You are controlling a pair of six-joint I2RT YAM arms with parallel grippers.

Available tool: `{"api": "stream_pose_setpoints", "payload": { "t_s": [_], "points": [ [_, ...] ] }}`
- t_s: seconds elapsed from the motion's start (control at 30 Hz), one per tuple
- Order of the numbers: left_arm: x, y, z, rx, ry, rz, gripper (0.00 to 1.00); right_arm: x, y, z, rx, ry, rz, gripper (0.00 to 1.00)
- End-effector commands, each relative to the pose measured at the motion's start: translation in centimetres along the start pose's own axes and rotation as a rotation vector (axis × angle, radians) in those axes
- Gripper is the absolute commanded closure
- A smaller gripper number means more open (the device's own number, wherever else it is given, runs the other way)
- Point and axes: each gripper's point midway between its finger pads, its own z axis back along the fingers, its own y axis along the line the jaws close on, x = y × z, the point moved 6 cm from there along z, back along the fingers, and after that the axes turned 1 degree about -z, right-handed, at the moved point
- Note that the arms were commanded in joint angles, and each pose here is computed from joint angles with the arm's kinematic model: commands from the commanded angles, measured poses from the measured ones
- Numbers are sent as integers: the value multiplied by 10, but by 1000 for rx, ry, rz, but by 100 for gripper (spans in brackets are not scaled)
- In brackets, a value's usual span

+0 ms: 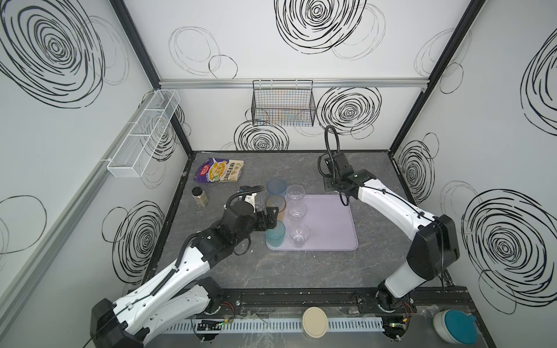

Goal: Place the glasses into the tray
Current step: Place the glass on the tray.

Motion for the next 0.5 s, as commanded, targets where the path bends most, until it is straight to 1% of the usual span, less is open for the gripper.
{"api": "stream_pose_setpoints", "payload": {
  "t_s": [0.0, 0.07, 0.13, 0.47],
  "points": [
    [2, -7, -6, 53, -68, -81, 4, -3, 17, -15, 59, 38, 26, 94],
    [-2, -10, -9, 56, -63, -98, 4, -9, 21, -28, 44, 102, 17, 94],
    [-2, -11, -11, 55, -65, -100, 4, -16, 26, -39, 38, 147, 36, 94],
    [-7, 0, -14, 98, -77, -133, 4, -26, 54, -55, 103, 169, 70, 95]
  ]
}}
